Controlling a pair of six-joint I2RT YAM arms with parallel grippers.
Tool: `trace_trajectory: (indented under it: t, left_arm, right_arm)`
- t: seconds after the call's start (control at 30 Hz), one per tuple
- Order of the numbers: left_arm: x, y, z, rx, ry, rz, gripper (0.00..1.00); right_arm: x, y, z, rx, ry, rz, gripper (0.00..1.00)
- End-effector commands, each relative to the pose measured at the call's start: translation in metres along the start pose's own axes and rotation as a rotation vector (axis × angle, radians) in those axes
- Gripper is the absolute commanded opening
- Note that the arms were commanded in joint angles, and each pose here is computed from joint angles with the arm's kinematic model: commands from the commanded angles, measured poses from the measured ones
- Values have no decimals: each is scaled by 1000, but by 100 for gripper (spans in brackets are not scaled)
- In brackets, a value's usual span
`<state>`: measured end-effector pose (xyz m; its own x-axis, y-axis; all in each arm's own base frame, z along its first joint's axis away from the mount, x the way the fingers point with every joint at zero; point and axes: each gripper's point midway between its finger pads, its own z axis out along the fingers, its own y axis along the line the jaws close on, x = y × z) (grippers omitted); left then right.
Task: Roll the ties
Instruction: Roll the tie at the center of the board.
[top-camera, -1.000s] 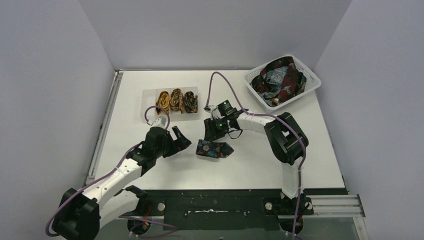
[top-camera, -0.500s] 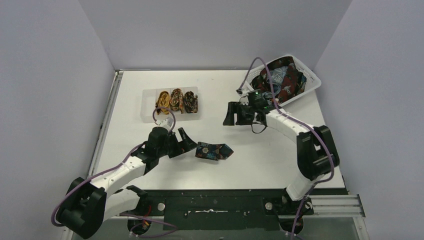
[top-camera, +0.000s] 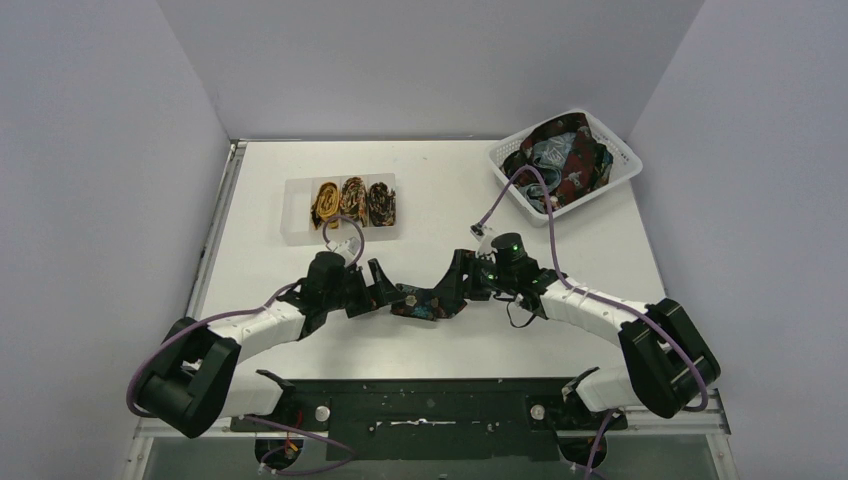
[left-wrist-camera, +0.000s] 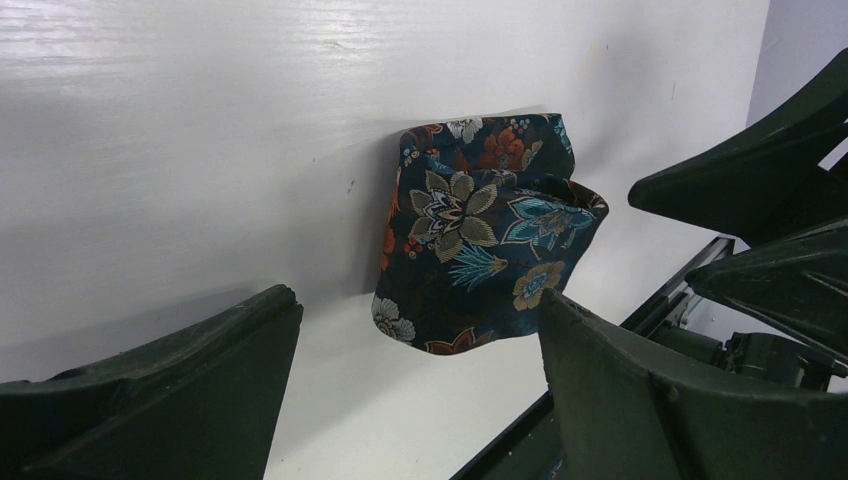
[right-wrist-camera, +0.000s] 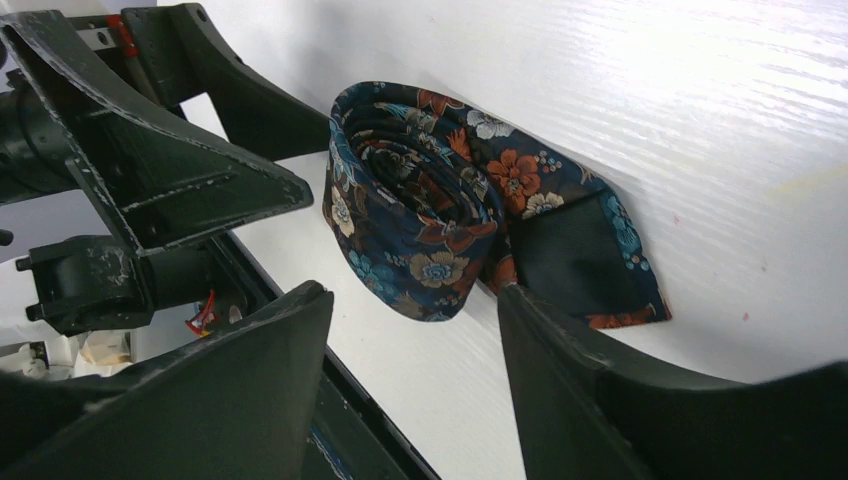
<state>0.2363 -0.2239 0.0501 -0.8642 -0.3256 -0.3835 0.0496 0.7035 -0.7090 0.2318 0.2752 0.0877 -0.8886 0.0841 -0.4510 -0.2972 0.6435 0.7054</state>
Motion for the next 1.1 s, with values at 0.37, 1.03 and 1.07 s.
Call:
trace_trajectory:
  t: [0.37,1.03,1.07]
  left_arm:
    - [-16,-27,11,117,-17,61,86]
    - [2,-45,35,199,67,92,86]
    - [3,-46,37,206,73,88,86]
  right_arm:
    - [6,-10,29,-16,23,56,38]
    - [14,-44,31,60,52,83,33]
    - [15,-45,31,62,54,83,33]
